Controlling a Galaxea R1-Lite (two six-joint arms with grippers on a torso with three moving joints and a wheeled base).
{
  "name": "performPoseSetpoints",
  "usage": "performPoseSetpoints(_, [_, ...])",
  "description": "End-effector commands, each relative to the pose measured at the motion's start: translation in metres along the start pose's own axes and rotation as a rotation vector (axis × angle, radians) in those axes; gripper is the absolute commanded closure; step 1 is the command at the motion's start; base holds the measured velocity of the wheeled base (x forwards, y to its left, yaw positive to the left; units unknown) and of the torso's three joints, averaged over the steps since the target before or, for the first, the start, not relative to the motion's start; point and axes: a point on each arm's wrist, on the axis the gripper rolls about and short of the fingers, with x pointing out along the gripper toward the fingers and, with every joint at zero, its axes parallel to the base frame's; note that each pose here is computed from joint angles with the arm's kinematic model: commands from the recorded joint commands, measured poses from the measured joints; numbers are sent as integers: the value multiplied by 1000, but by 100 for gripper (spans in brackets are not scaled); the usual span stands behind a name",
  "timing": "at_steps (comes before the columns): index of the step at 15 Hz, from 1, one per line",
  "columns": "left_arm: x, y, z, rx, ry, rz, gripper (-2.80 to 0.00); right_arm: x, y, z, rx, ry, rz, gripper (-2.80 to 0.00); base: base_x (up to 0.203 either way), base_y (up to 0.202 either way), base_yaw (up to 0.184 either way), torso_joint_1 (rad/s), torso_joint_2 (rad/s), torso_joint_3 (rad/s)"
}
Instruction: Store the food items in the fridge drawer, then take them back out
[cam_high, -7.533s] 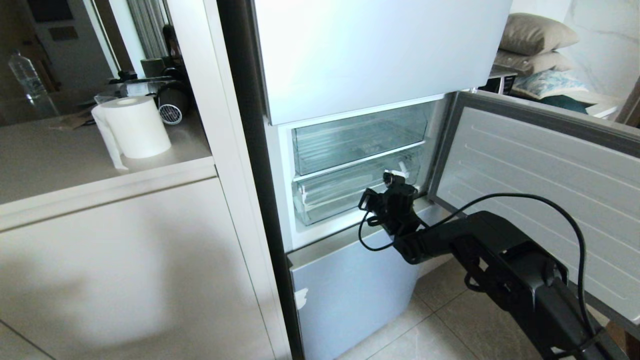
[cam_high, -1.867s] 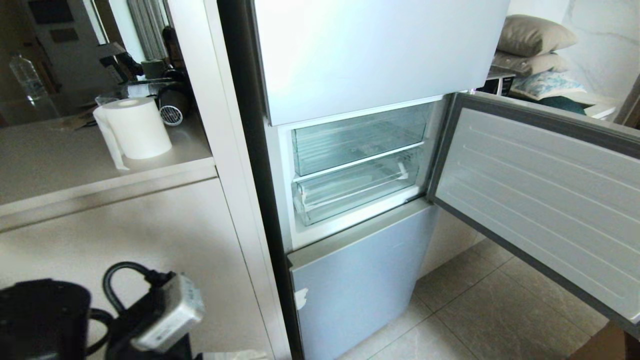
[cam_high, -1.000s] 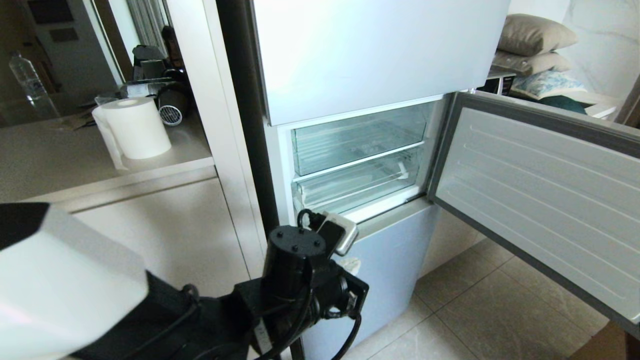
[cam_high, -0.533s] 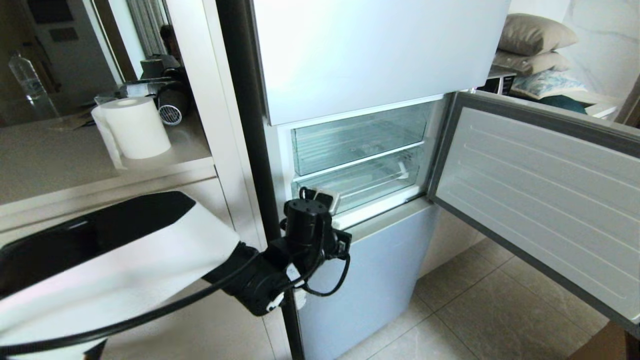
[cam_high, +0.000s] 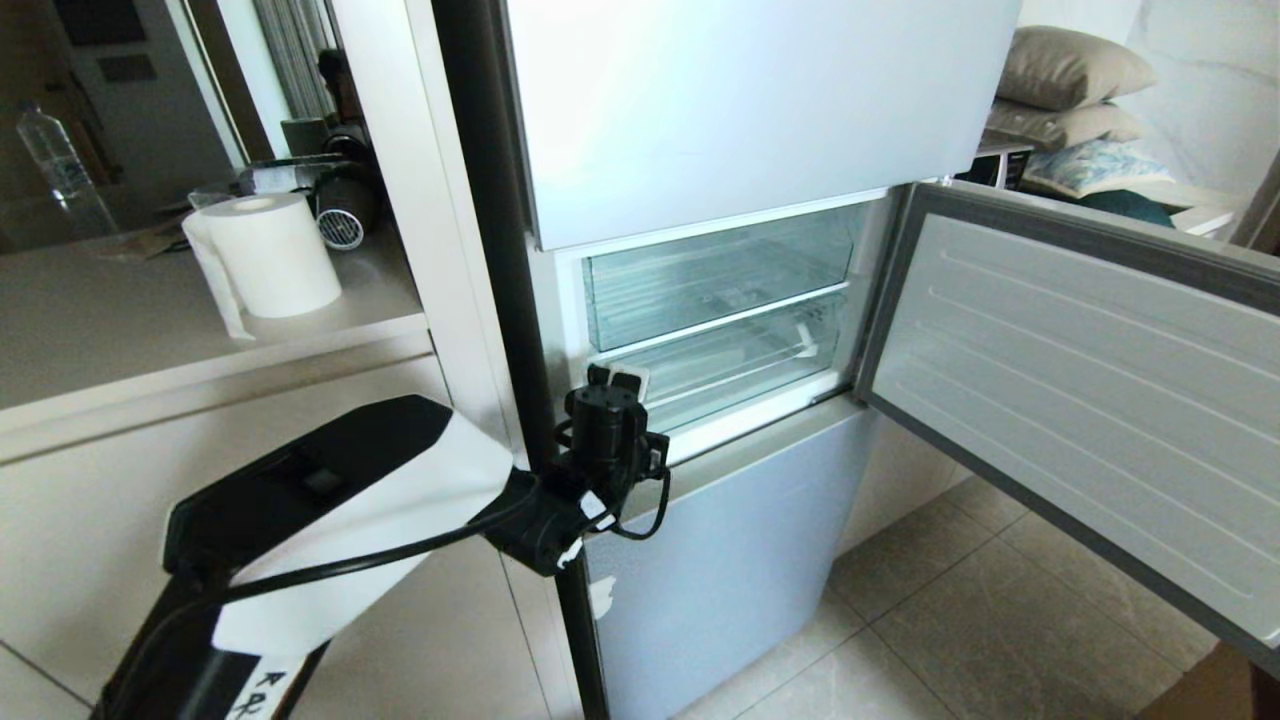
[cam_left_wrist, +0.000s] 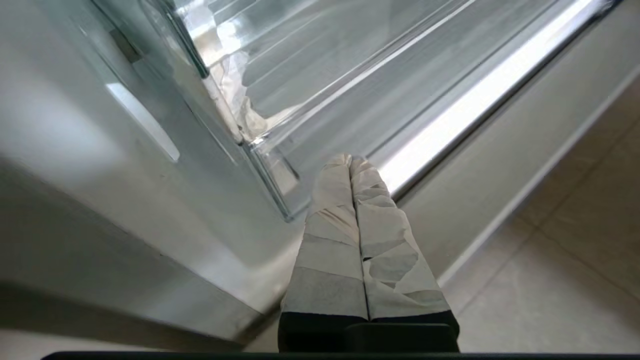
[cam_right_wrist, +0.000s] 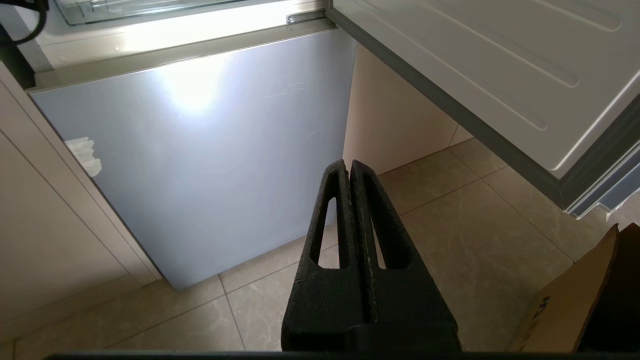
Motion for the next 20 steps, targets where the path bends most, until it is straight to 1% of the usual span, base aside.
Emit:
performPoseSetpoints(1, [13,6,-9,1,-1,28,0,0,0,0,0,0,0,0,0,0,0,0,0,0])
performPoseSetpoints(2, [19,9,-9,-5,-9,49,0,0,0,0,0,0,0,0,0,0,0,0,0,0])
performPoseSetpoints(5, [24,13,-12,-4,-10,64,0,0,0,0,0,0,0,0,0,0,0,0,0,0])
performPoseSetpoints(9, [35,9,-9,-18,-44,71,0,0,0,0,1,-1,0,0,0,0,0,0,0,0])
performPoseSetpoints(12, [26,3,3,-27,-71,57,0,0,0,0,0,1,0,0,0,0,0,0,0,0])
performPoseSetpoints(14, [4,-5,21,-28,-89,32,0,0,0,0,0,0,0,0,0,0,0,0,0,0])
performPoseSetpoints(15, [-14,-10,36,-32,-108,10,0,0,0,0,0,-2,0,0,0,0,0,0,0,0])
performPoseSetpoints(18, [-84,-17,82,-43,-164,-70,0,0,0,0,-2,0,0,0,0,0,0,0,0,0])
performPoseSetpoints(20, [-143,-12,113,-62,-216,-130,0,0,0,0,-5,0,0,0,0,0,0,0,0,0])
